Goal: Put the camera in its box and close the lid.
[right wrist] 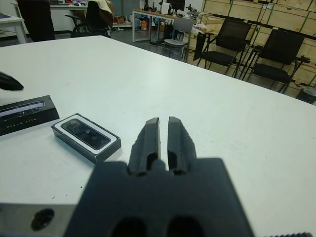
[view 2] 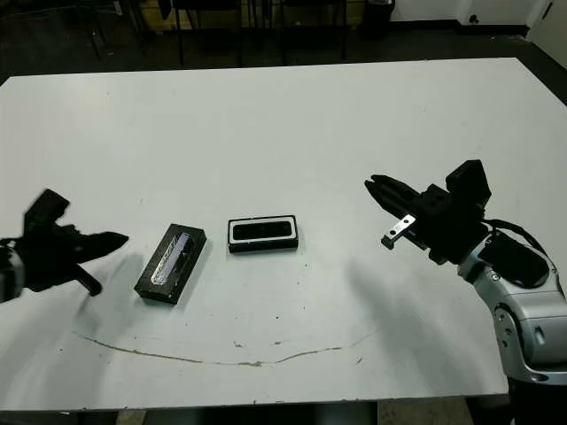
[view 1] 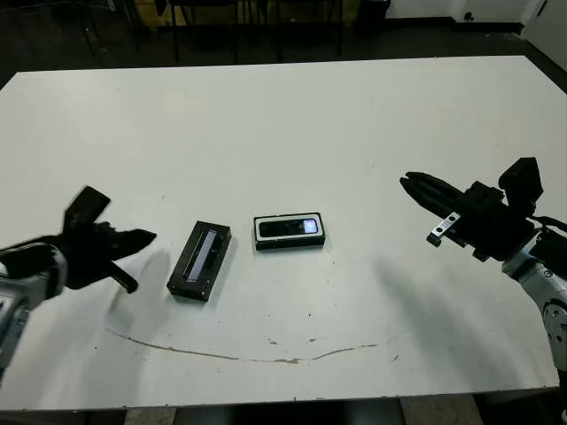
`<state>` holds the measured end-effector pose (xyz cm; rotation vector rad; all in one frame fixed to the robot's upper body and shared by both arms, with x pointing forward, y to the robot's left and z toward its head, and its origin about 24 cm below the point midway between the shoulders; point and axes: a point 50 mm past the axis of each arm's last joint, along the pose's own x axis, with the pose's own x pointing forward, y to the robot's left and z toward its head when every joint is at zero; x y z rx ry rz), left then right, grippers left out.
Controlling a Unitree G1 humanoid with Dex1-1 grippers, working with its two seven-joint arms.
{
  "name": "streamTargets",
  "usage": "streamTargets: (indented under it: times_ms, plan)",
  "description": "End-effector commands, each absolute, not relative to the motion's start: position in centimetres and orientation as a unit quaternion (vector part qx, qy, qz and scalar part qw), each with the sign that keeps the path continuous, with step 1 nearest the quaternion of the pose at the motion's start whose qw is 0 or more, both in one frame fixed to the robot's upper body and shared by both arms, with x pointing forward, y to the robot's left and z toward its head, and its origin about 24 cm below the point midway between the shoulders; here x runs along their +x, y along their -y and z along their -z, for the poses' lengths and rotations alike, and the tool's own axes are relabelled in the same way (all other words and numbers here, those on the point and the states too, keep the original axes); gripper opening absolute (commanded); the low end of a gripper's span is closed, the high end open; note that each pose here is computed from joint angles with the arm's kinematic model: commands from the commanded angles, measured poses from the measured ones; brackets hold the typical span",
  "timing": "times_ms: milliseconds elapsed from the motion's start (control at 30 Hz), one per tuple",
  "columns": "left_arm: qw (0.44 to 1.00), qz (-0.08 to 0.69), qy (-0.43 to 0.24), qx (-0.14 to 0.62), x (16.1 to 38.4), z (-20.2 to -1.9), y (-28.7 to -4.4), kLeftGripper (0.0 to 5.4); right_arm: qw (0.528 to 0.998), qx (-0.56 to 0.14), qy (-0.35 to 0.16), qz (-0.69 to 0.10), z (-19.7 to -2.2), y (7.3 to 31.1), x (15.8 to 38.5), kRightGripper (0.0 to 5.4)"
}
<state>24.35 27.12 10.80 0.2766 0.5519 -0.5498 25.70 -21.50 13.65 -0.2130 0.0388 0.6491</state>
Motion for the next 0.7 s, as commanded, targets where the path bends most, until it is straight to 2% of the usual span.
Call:
streamTargets:
  times_ms: [33, 133, 233, 333, 467, 600, 700]
  plan:
    - [0.930, 0.243, -0.239, 0.134, 24.1, -12.6, -27.8, 0.00, 0.942, -0.109, -0.030, -0.316, -13.2, 21.7, 25.6, 0.02]
    - [0.972, 0.146, -0.162, 0.086, 23.7, -13.7, -27.2, 0.00, 0.943, -0.112, -0.036, -0.311, -13.1, 21.8, 25.5, 0.02]
    - [0.996, 0.048, -0.071, 0.033, 22.7, -14.6, -25.0, 0.00, 0.944, -0.115, -0.039, -0.308, -13.1, 21.8, 25.5, 0.02]
    - [0.999, 0.024, -0.022, 0.002, 21.8, -15.0, -22.8, 0.00, 0.944, -0.117, -0.039, -0.307, -12.8, 21.7, 25.6, 0.02]
    - [1.000, 0.013, -0.002, -0.018, 20.6, -14.9, -19.8, 0.00, 0.942, -0.119, -0.039, -0.310, -12.4, 21.5, 25.6, 0.02]
    - [1.000, 0.021, -0.014, -0.016, 20.0, -14.5, -17.7, 0.48, 0.941, -0.119, -0.038, -0.315, -12.3, 21.2, 25.6, 0.00]
    - [0.998, 0.036, -0.057, -0.007, 20.0, -13.4, -16.8, 1.02, 0.939, -0.107, -0.046, -0.324, -12.1, 21.1, 25.6, 0.00]
